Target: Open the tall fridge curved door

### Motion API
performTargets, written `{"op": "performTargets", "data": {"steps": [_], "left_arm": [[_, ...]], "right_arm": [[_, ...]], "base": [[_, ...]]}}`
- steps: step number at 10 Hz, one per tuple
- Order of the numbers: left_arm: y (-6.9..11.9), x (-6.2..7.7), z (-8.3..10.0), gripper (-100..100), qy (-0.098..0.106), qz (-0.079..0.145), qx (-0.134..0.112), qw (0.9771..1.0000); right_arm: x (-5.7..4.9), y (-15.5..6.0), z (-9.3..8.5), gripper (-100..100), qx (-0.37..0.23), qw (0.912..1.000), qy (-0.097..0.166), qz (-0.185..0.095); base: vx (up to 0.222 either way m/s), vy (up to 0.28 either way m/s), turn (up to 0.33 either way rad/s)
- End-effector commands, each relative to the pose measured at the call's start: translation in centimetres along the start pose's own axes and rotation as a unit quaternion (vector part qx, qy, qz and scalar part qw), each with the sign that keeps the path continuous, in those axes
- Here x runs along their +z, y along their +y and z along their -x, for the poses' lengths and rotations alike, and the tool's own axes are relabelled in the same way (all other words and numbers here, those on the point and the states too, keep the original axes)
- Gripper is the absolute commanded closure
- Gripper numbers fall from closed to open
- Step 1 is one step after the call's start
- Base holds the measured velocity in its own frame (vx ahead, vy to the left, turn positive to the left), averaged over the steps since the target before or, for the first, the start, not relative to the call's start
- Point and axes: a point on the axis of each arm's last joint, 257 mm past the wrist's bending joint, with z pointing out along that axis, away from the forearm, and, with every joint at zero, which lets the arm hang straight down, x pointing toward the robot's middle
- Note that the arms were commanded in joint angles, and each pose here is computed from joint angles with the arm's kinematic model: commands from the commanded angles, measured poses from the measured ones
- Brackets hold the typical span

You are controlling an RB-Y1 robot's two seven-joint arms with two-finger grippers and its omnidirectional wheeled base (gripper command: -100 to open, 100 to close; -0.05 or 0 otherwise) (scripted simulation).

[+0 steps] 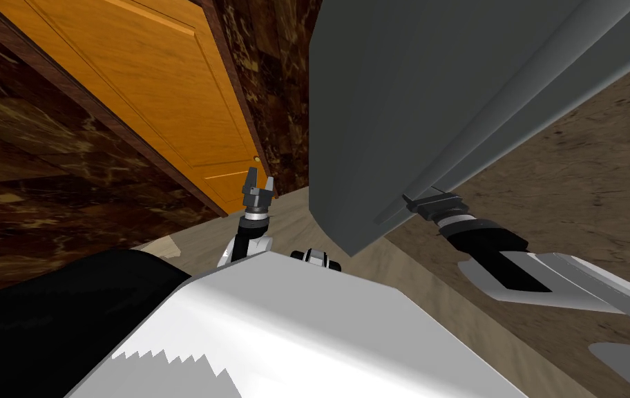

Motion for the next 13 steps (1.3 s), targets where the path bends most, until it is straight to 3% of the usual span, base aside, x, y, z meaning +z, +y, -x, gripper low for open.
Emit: {"op": "performTargets", "data": {"steps": [1, 8, 10, 11, 13], "left_arm": [[0.0, 0.0, 0.0, 0, 0.000, 0.000, 0.000, 1.0000], [0.0, 0.0, 0.0, 0, 0.000, 0.000, 0.000, 1.0000], [0.0, 0.0, 0.0, 0, 0.000, 0.000, 0.000, 1.0000], [0.0, 0.0, 0.0, 0, 0.000, 0.000, 0.000, 1.0000], [0.0, 0.0, 0.0, 0, 0.000, 0.000, 0.000, 1.0000]], "right_arm": [[0.4, -0.8, -0.7, 100, -0.004, 1.0000, -0.005, 0.003], [1.7, -3.6, -3.3, 100, -0.002, 0.9998, -0.015, 0.016], [1.7, -3.5, -3.1, 100, -0.001, 0.9997, -0.016, 0.017], [1.8, -4.9, -4.1, -100, -0.003, 0.9999, -0.013, -0.002], [1.7, -7.3, -5.9, -100, -0.002, 0.9994, -0.003, -0.036]], "base": [[-0.023, 0.064, -0.037], [-0.026, 0.064, -0.062], [-0.022, 0.035, -0.012], [0.018, 0.049, -0.011], [0.044, 0.141, -0.018]]}}
